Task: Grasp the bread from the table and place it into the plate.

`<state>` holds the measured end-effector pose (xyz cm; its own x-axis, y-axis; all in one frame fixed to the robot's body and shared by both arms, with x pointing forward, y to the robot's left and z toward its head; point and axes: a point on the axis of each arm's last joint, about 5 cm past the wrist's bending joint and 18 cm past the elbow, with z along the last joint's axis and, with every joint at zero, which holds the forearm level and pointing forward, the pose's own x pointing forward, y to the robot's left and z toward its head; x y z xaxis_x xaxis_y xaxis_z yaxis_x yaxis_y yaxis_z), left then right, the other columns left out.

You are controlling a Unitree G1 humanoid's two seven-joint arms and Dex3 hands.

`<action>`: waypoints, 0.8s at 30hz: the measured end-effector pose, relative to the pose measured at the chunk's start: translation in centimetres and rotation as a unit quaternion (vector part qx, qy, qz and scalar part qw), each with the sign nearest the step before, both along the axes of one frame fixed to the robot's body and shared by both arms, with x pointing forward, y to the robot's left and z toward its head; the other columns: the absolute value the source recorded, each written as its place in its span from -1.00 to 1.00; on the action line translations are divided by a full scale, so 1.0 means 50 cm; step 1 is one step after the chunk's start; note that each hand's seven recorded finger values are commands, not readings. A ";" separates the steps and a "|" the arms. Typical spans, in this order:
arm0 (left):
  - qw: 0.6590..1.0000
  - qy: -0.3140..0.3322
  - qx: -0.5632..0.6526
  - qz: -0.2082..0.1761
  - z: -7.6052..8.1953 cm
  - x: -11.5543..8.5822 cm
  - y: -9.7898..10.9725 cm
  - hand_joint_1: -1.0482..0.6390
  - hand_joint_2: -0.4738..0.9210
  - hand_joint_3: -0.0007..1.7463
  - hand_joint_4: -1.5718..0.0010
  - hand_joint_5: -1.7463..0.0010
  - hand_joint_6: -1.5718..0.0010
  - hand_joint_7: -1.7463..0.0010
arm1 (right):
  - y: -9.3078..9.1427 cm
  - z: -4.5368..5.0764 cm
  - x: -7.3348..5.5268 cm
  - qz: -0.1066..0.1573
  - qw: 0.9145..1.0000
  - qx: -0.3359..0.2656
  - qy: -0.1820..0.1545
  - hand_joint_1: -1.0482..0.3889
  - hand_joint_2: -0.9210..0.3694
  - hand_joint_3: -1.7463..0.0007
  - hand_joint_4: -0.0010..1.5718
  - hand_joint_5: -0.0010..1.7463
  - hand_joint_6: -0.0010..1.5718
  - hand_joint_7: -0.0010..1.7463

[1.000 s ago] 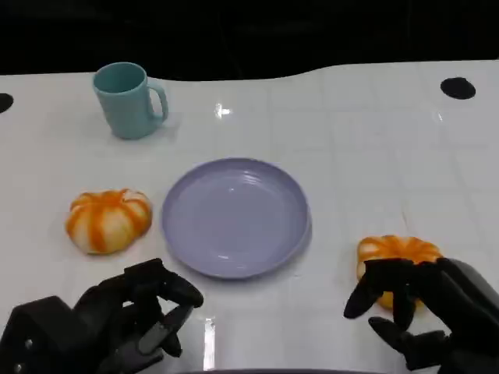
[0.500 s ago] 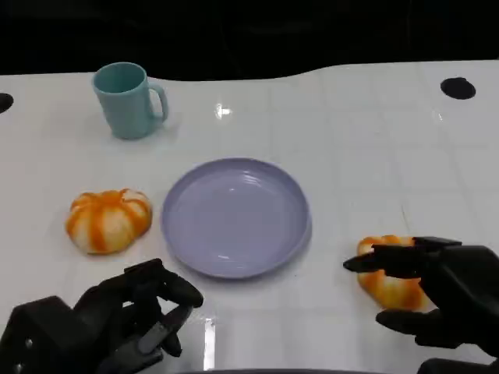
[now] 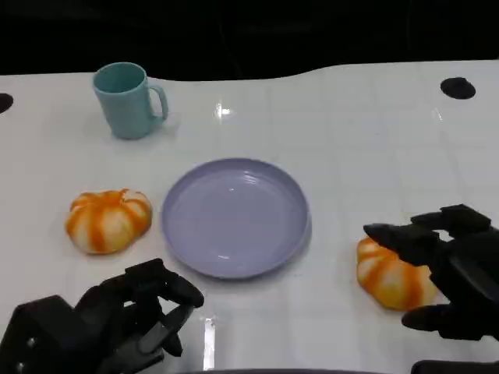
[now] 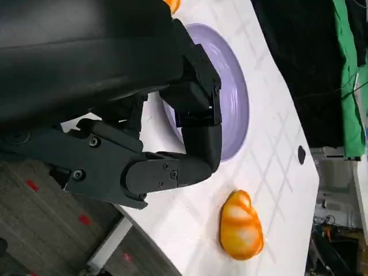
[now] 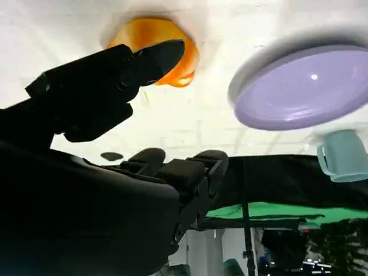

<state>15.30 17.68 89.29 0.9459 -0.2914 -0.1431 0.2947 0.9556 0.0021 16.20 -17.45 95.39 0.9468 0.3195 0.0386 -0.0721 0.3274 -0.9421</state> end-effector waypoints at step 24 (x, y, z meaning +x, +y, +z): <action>1.000 0.003 -0.003 0.003 0.002 -0.001 -0.002 -0.27 1.00 -0.48 0.21 -1.00 0.21 -0.46 | 0.023 -0.071 0.093 -0.014 0.989 -0.084 0.124 -0.30 -0.94 0.98 -0.81 -0.56 -0.57 -1.00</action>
